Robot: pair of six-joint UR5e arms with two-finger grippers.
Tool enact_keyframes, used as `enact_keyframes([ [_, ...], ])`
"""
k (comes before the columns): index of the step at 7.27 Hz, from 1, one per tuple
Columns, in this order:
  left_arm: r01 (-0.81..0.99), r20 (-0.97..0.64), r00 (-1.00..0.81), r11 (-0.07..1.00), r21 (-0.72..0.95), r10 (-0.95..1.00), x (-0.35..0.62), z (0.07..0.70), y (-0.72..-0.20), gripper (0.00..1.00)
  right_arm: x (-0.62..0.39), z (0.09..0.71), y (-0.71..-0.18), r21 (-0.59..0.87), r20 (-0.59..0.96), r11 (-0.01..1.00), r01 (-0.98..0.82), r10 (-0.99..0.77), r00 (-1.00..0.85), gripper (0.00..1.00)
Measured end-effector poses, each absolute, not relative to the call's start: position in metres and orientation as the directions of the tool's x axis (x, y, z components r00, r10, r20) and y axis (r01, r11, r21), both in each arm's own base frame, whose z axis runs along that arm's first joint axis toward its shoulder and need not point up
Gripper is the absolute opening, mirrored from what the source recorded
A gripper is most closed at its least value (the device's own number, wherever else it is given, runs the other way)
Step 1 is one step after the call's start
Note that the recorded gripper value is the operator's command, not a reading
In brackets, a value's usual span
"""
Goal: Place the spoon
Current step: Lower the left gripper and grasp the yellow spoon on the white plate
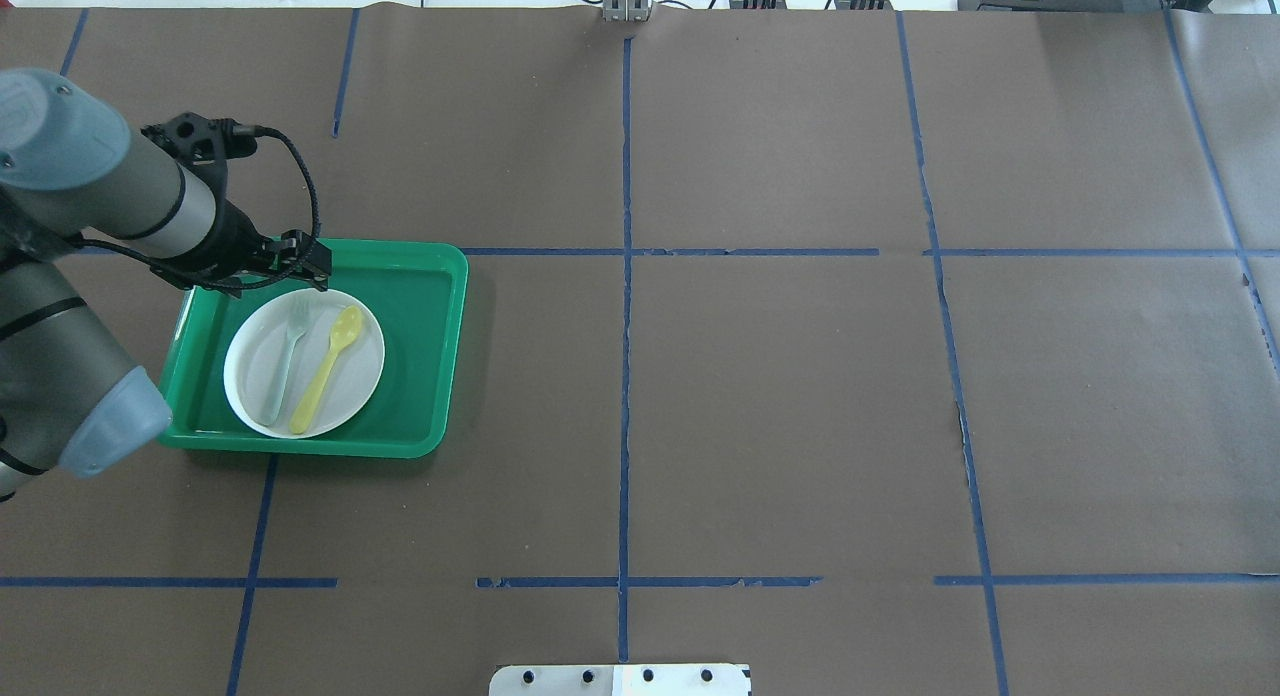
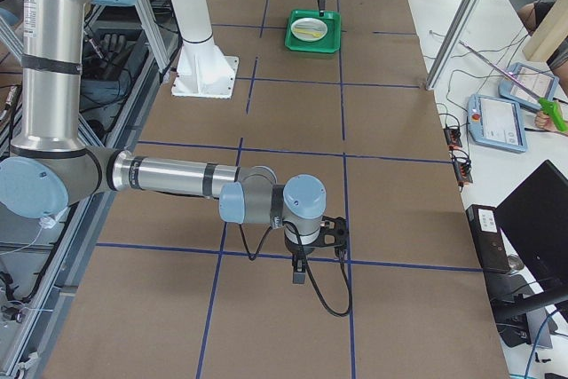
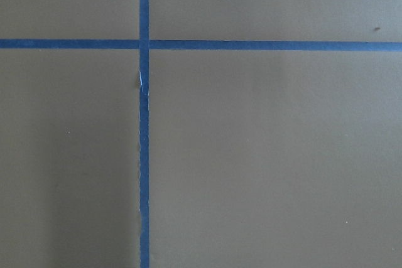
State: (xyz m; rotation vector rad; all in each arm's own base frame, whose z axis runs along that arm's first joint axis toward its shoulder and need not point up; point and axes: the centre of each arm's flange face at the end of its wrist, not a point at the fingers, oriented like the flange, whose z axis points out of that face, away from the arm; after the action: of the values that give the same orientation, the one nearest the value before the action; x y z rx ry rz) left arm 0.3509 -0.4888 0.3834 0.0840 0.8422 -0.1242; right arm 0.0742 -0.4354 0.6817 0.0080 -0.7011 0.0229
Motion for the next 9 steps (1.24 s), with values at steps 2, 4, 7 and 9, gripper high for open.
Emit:
enact_keyframes([
  [2, 0.14, -0.748, 0.66, 0.99, 0.029, -0.071, 0.384, 0.4, -0.477, 0.91, 0.074, 0.682, -0.435, 0.0, 0.645, 1.0, -0.024, 0.018, 0.764, 1.0],
  [4, 0.111, -0.743, 0.666, 0.994, 0.022, -0.058, 0.399, 0.408, -0.463, 0.84, 0.074, 0.682, -0.435, 0.001, 0.645, 1.0, -0.023, 0.017, 0.764, 1.0],
  [7, 0.085, -0.73, 0.681, 0.996, 0.005, -0.055, 0.409, 0.423, -0.455, 0.78, 0.074, 0.682, -0.435, 0.0, 0.645, 1.0, -0.024, 0.018, 0.764, 1.0],
  [9, 0.076, -0.727, 0.685, 0.997, 0.001, -0.051, 0.413, 0.426, -0.452, 0.69, 0.074, 0.682, -0.435, 0.0, 0.645, 1.0, -0.024, 0.018, 0.764, 1.0],
])
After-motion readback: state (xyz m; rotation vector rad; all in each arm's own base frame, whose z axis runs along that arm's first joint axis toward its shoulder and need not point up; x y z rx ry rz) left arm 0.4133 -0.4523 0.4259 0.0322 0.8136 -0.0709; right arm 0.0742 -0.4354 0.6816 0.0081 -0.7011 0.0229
